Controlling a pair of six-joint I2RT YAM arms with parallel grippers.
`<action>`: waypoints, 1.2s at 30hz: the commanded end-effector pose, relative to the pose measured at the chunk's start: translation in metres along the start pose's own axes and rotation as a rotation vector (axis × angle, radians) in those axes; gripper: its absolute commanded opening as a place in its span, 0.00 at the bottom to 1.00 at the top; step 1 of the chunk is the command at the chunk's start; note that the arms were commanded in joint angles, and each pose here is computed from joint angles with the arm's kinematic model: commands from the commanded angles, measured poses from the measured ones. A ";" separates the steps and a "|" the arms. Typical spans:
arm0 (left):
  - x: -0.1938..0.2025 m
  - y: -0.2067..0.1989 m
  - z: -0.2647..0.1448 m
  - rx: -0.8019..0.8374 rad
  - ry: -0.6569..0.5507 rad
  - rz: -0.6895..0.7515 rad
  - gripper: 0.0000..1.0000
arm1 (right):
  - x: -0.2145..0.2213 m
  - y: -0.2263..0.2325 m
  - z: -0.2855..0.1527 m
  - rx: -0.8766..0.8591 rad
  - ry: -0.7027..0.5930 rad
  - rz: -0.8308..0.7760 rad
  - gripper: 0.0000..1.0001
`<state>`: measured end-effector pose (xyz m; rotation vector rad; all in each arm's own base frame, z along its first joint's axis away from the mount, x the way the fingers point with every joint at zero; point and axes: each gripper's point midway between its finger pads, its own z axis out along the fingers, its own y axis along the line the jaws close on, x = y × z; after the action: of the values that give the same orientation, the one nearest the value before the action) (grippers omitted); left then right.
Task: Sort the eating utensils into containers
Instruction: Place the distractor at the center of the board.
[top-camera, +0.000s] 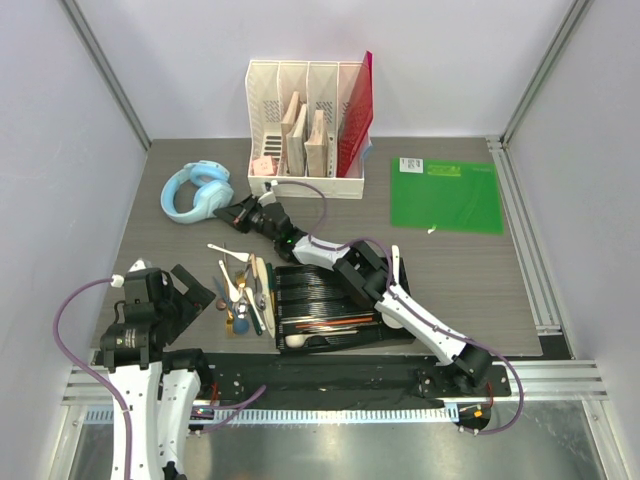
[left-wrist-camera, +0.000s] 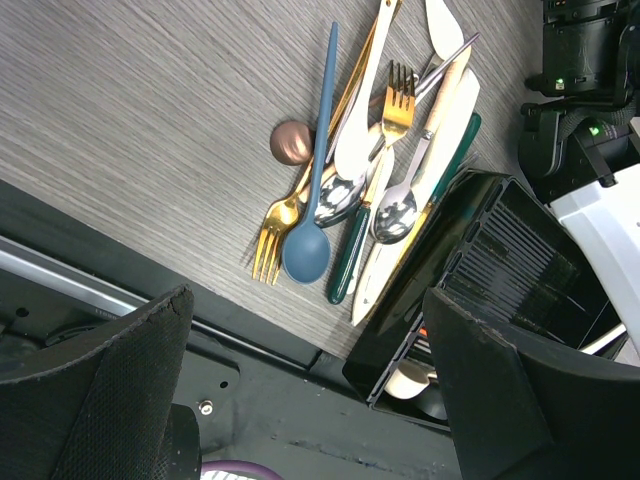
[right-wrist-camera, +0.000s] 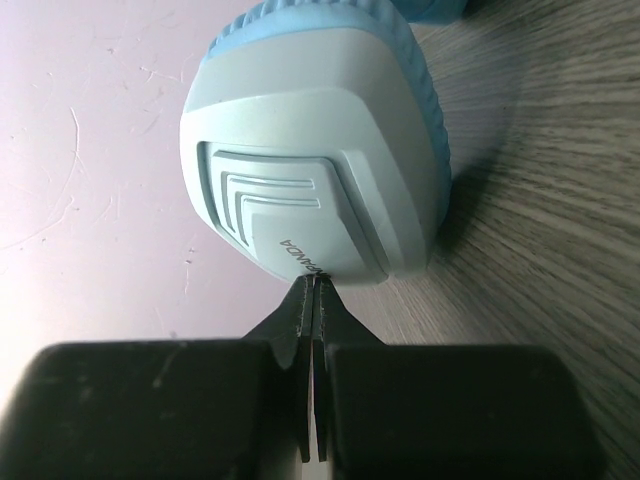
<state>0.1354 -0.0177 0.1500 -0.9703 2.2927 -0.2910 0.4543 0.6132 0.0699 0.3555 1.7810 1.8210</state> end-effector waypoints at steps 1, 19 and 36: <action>-0.005 -0.007 0.001 0.039 -0.017 0.020 0.96 | -0.021 -0.047 -0.006 0.102 -0.022 0.026 0.03; -0.014 0.000 -0.006 0.012 -0.094 -0.024 0.97 | 0.004 0.049 -0.053 -0.004 0.241 -0.086 0.48; -0.030 -0.002 0.011 -0.069 -0.100 -0.139 0.95 | 0.009 0.160 -0.159 0.130 0.444 -0.278 0.47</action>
<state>0.1389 -0.0014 0.1461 -1.1062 2.2459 -0.1892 0.3580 0.5225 0.2050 -0.1150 1.9899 1.8214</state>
